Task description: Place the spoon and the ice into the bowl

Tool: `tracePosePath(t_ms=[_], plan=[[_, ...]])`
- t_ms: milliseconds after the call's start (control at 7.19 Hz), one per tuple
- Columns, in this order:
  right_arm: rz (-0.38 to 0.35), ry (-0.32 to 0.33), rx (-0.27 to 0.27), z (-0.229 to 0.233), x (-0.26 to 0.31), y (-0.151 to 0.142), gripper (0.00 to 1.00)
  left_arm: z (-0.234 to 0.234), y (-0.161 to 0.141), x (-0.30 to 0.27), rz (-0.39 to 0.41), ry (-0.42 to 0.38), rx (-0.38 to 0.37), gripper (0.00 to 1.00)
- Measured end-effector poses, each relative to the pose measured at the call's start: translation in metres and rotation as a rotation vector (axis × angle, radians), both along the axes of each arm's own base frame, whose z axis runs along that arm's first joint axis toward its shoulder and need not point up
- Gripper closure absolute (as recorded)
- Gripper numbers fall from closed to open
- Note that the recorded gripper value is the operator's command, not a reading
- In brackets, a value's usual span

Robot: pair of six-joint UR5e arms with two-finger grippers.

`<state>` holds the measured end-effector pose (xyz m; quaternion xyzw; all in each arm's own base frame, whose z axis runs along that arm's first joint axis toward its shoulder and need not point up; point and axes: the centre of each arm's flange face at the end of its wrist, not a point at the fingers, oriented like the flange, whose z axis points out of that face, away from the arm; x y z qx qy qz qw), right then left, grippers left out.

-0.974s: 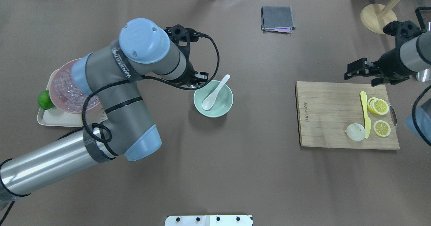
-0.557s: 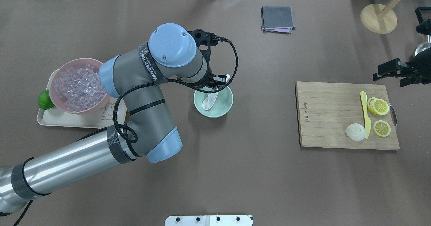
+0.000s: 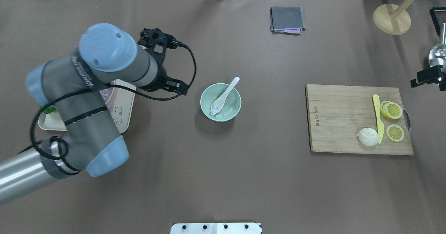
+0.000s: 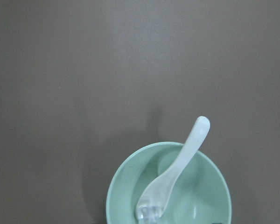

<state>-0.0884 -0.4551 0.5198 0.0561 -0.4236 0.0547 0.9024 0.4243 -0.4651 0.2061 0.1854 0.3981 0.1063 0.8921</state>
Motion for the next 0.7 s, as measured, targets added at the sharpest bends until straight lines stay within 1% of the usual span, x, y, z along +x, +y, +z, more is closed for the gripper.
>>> tracePosePath(t_ms=[139,278,417,557,696], plan=[[-0.027,0.027,0.033,0.018,0.019,0.007,0.00,0.018,-0.009,-0.045,0.013,-0.088,0.013,0.02],[-0.057,0.053,0.068,0.037,0.039,0.012,0.00,0.040,-0.022,-0.093,0.031,-0.143,-0.004,0.02],[-0.082,0.072,0.099,0.055,0.059,0.017,0.00,0.073,-0.034,-0.149,0.055,-0.159,-0.045,0.02],[-0.096,0.081,0.120,0.071,0.076,0.017,0.00,0.113,-0.038,-0.212,0.076,-0.165,-0.071,0.02],[-0.105,0.085,0.131,0.082,0.086,0.014,0.00,0.154,-0.037,-0.268,0.089,-0.168,-0.092,0.02]])
